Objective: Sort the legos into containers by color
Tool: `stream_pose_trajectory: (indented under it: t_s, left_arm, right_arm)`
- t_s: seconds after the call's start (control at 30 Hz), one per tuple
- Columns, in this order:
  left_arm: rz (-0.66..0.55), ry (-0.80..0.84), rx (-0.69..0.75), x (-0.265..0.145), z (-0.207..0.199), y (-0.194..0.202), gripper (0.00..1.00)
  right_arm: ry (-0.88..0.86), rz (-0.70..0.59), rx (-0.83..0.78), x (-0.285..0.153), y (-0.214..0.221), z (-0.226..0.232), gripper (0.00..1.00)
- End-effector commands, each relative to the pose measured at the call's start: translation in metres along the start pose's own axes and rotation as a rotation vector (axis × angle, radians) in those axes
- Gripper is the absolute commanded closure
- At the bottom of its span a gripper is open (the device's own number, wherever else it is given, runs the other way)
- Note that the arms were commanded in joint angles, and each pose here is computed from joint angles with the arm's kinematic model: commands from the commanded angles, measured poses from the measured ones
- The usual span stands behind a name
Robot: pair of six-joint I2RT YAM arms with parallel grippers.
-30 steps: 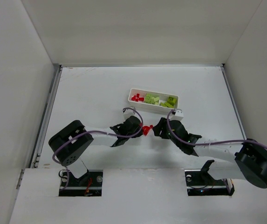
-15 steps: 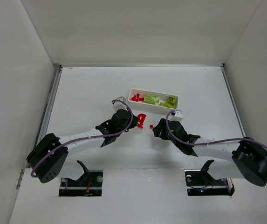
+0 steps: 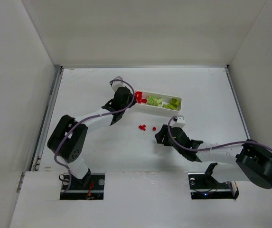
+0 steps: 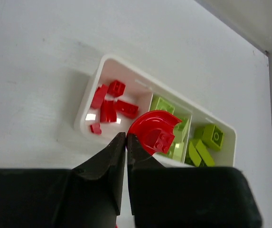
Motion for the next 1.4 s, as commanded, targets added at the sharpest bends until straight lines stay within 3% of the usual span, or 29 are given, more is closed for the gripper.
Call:
stream_pose_trajectory:
  t_s: [0.0,0.17,0.27,0.33,0.5,0.63,0.83,0.93,1.23,1.37]
  left_arm:
    - [-0.044,0.02,0.029,0.02,-0.009,-0.021,0.96]
    - [-0.026,0.001,0.081,0.04,-0.012,-0.018,0.92]
    - [-0.026,-0.004,0.076,0.043,-0.011,-0.018,0.84]
    - [-0.037,0.0,0.078,0.036,-0.011,-0.022,0.77]
    - [-0.065,-0.003,0.082,0.003,-0.002,-0.022,0.74]
    - [-0.04,-0.003,0.109,-0.03,0.011,0.004,0.72]
    - [0.085,-0.003,0.186,-0.071,0.034,0.068,0.68]
    - [0.132,-0.018,0.197,-0.083,0.043,0.088,0.65]
    - [0.176,-0.003,0.207,-0.096,0.047,0.11,0.6]
    - [0.182,0.019,0.202,-0.1,0.041,0.115,0.59]
  right_arm:
    - [-0.015,-0.039,0.024,-0.002,0.0,0.004,0.37]
    - [-0.006,-0.045,0.013,-0.001,0.0,0.005,0.37]
    - [-0.003,-0.046,-0.029,0.003,-0.002,0.009,0.37]
    - [0.01,-0.044,-0.055,0.01,-0.003,0.011,0.37]
    - [0.064,-0.032,-0.151,0.033,0.0,0.015,0.42]
    - [0.104,-0.032,-0.19,0.047,0.004,0.017,0.49]
    - [0.171,-0.035,-0.23,0.06,0.006,0.013,0.5]
    - [0.191,-0.038,-0.23,0.063,0.007,0.011,0.56]
    - [0.188,-0.044,-0.243,0.066,0.005,0.018,0.78]
    - [0.129,-0.069,-0.215,0.057,-0.011,0.04,0.78]
Point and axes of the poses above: each gripper's point midway between its finger pads, its own x axis out along the fingers, its own z axis along the line the jaws close on, y = z × x, the point moved 7 cm from there along -x, back along the fingers, and after that the axes turned 10 degrees about x, right-handed, at the moved point
